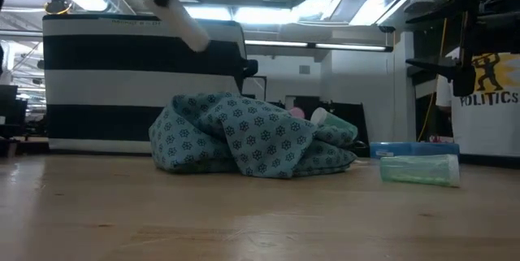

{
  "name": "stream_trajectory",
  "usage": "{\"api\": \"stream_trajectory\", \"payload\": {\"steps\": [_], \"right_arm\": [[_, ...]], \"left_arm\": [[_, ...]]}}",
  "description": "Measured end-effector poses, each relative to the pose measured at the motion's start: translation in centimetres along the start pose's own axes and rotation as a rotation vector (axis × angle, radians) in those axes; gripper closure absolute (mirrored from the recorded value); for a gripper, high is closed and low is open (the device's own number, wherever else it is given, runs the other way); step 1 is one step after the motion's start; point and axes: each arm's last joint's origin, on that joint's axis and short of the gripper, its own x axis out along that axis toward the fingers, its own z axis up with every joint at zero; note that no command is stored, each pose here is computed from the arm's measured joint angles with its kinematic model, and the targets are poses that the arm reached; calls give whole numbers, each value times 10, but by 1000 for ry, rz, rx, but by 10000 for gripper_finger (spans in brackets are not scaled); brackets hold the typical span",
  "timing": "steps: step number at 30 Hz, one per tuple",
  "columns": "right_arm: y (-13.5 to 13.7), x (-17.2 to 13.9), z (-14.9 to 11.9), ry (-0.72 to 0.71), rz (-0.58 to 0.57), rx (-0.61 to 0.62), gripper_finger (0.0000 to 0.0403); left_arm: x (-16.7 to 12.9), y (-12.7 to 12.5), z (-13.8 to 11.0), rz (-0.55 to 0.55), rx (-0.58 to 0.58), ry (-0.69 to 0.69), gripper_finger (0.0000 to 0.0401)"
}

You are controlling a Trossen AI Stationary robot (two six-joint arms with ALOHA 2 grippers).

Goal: Pick & Place Medicine items
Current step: Put the bottom white rolled gauze into the orange bin

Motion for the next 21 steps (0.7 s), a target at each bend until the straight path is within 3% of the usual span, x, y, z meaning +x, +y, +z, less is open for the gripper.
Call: {"api": "stream_trajectory", "payload": {"steps": [12,18,21], "right_arm": [[-4,0,-3,24,-30,-20,69],[-4,0,-3,26,-32,-21,69],[-4,0,-3,25,-33,-15,69]], "left_arm": [[7,-49,-92,89,-548,-167,350],[7,-57,-142,130,-681,-179,349],[7,-60,-166,135,-646,-161,349]]}}
